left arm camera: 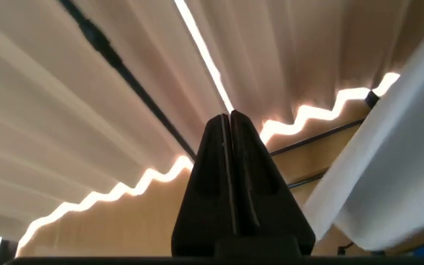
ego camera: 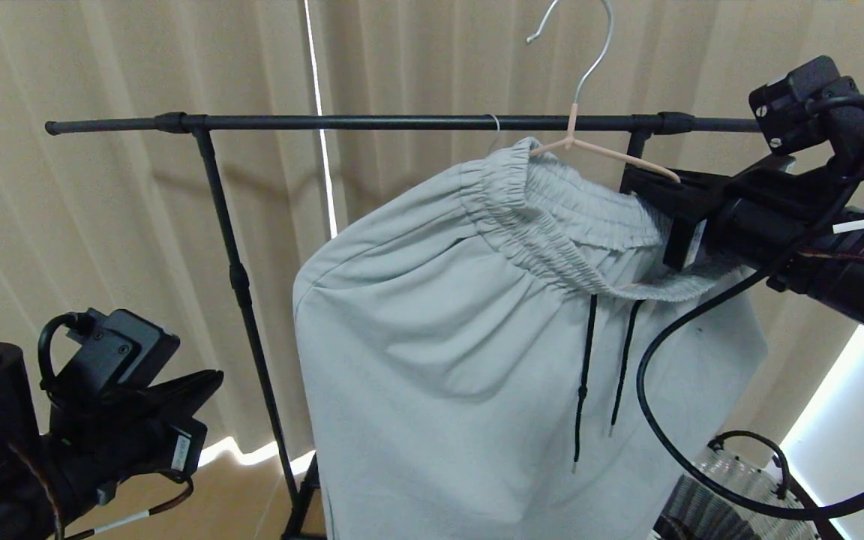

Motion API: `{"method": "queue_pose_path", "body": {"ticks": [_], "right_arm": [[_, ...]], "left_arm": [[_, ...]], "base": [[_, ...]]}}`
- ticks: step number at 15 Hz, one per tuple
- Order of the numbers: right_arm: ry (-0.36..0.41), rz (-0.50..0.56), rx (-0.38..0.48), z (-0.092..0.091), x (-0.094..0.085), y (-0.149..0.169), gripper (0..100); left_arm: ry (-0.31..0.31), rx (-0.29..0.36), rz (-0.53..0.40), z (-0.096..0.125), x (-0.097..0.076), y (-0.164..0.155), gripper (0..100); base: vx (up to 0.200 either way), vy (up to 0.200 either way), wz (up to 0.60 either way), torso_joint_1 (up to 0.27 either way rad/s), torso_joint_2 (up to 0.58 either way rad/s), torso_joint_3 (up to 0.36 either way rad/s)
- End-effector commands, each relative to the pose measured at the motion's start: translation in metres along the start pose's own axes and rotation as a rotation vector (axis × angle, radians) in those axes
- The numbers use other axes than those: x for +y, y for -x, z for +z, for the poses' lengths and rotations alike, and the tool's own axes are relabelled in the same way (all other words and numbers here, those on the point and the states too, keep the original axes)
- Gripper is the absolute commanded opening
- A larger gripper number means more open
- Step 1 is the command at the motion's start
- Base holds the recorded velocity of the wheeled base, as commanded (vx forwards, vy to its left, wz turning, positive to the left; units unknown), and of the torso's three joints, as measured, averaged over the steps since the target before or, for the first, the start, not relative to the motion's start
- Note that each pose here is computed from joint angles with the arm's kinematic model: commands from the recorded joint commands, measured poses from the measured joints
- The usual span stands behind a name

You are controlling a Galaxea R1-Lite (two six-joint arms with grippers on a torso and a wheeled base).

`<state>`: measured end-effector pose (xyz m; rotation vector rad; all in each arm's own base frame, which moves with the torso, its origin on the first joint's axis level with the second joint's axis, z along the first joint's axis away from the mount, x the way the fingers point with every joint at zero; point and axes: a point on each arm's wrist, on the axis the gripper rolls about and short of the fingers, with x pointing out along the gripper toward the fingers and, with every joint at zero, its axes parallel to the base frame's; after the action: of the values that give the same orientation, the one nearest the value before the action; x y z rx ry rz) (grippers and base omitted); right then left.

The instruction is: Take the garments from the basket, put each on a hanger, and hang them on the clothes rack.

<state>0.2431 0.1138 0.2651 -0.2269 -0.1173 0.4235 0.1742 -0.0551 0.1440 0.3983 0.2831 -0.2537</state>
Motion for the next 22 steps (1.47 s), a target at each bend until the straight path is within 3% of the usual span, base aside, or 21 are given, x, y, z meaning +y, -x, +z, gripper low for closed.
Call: {"method": "queue_pose_path", "body": {"ticks": [1,2,5,9,14,15,20,22], "right_arm": [[0.0,0.0,0.0,0.0,0.0,0.001,0],[0.0,0.002,-0.001,0.0,0.0,0.001,0],[0.0,0.001,-0.012,0.003,0.0,0.002,0],[-0.001,0.015,-0.025,0.006,0.002,0.007,0],[-0.009,0.092,-0.05,0.013,0.022,0.01,0],[-0.009,0.095,-0.051,0.013,0.023,0.01,0],[-0.007,0.084,-0.051,0.014,0.021,0.01,0],[-0.005,0.054,-0.039,0.011,0.014,0.009,0]], "left_arm": [[-0.004,-0.01,-0.018,0.001,-0.003,0.001,0],[-0.003,-0.03,-0.058,0.002,-0.004,0.004,100],[-0.008,-0.082,-0.144,0.004,-0.007,0.01,100],[-0.021,-0.177,-0.331,0.015,-0.015,0.012,100],[-0.008,-0.218,-0.367,0.028,-0.023,-0.007,100],[-0.008,-0.23,-0.364,0.027,-0.024,-0.01,0],[-0.002,-0.234,-0.334,0.021,-0.021,-0.014,0],[0.003,-0.184,-0.25,0.009,-0.005,-0.016,0]], "base": [[0.0,0.0,0.0,0.0,0.0,0.0],[0.0,0.0,0.0,0.0,0.0,0.0],[0.0,0.0,0.0,0.0,0.0,0.0],[0.0,0.0,0.0,0.0,0.0,0.0],[0.0,0.0,0.0,0.0,0.0,0.0],[0.0,0.0,0.0,0.0,0.0,0.0],[0.0,0.0,0.0,0.0,0.0,0.0],[0.0,0.0,0.0,0.0,0.0,0.0]]}}
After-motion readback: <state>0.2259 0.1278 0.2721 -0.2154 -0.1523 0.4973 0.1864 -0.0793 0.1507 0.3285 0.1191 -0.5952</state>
